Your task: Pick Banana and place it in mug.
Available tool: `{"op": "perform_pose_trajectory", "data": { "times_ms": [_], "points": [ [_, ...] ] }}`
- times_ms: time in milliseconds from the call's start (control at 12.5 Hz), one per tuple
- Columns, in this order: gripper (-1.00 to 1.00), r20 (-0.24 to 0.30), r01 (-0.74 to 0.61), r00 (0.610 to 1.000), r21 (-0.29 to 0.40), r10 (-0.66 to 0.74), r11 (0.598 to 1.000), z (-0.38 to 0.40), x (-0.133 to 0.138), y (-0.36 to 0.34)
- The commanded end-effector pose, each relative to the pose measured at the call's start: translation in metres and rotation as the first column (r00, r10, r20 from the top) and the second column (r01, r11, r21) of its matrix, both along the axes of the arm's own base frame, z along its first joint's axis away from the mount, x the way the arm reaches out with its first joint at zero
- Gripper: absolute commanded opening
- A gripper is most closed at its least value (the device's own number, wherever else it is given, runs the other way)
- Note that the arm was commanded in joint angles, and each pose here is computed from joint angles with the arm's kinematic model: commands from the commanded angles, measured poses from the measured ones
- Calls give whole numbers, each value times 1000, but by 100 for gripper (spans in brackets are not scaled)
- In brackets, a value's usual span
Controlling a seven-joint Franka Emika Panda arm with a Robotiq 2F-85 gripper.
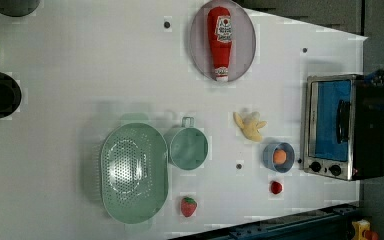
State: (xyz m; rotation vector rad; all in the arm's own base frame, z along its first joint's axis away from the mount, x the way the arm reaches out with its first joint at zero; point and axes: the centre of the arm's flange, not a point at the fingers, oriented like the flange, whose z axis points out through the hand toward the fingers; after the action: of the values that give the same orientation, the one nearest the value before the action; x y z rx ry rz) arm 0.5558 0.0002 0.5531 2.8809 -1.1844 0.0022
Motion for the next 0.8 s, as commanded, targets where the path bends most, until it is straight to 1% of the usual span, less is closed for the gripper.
{"op": "perform_pose_trajectory", "data": {
  "times_ms": [80,240,400,560,720,800],
  "points": [
    [59,-18,17,1000,32,-16,999,83,-104,-24],
    [99,-27,17,1000,32,-16,999,79,-104,-24],
    [100,-67,14,998,32,-11,999,59,-101,-23],
    [100,-103,9,995,32,-5,999,22,-94,-22],
    [100,-110,-22,994,35,25,999,-22,-85,-22],
    [100,-99,-54,993,37,57,998,-44,-80,-21]
  ]
}}
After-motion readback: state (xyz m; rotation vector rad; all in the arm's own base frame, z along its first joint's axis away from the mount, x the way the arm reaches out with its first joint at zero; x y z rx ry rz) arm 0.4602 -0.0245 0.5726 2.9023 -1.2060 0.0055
